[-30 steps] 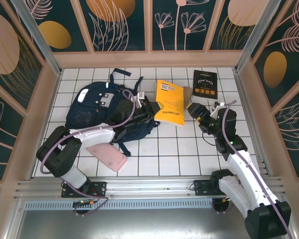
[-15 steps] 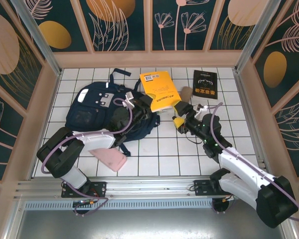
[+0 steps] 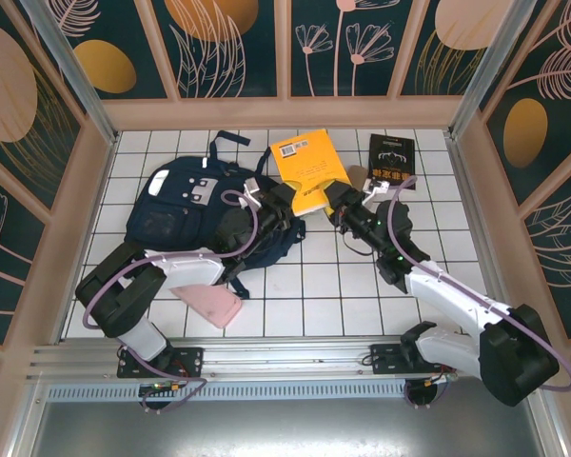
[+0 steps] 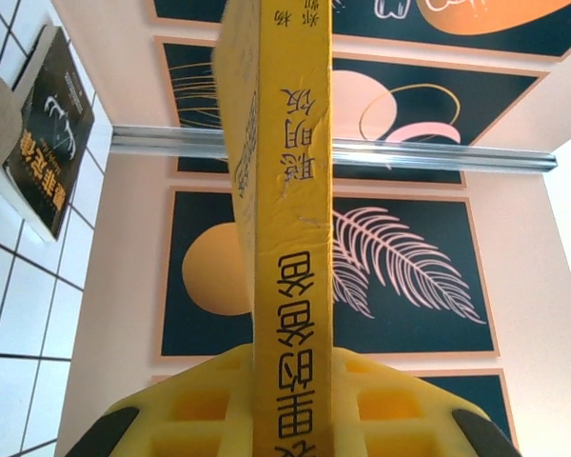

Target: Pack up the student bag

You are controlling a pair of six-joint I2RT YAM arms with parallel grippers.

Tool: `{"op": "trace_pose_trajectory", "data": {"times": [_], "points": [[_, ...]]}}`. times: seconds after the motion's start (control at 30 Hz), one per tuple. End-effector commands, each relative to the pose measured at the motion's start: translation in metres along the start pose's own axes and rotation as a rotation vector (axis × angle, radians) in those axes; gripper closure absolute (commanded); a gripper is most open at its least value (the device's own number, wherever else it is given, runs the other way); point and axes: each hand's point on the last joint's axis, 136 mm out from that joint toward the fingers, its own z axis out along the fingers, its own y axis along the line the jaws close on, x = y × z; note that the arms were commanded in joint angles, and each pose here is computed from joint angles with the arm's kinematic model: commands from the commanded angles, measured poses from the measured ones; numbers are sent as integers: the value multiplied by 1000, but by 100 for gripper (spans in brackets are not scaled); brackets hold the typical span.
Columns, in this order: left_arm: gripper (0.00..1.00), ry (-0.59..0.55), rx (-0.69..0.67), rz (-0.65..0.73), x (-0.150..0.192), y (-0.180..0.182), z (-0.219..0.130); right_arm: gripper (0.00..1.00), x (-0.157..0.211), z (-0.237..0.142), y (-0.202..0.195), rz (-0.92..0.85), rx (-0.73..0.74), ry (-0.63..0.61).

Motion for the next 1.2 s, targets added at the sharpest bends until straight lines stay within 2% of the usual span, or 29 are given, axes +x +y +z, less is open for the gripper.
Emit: {"op": "trace_pose_trajectory", "data": {"times": [0.0, 0.07, 0.1, 0.13, 0.3, 0.33, 0.5, 0.67, 0.77, 1.03, 1.17], "points": [[96, 43, 79, 35, 14, -31, 3, 86, -10, -1, 20, -62, -31, -63], [72, 47, 65, 62, 15, -30, 0, 100, -12, -2, 16, -98, 4, -63], [60, 53, 54, 89, 16, -29, -1, 100, -10, -3, 16, -129, 14, -53], [53, 59, 45, 122, 16, -29, -3, 100, -8, -5, 17, -157, 20, -40], [24, 88, -132, 337, -2, -18, -20, 100, -26, -29, 18, -280, 24, 4], [22, 96, -152, 358, -7, -17, -25, 100, -27, -36, 20, -302, 9, 26], [17, 166, -173, 320, -24, -8, -41, 100, -26, -60, 24, -279, -85, 148], [17, 388, -66, 253, 1, -16, -37, 100, -9, -74, 27, -211, -155, 287], [16, 459, -35, 240, 11, -20, -36, 100, 2, -81, 30, -209, -166, 333], [19, 439, -25, 208, -2, -20, -35, 100, 27, -100, 40, -246, -196, 441], [24, 440, 87, 165, -6, -41, -39, 100, 37, -109, 44, -261, -205, 472]]}}
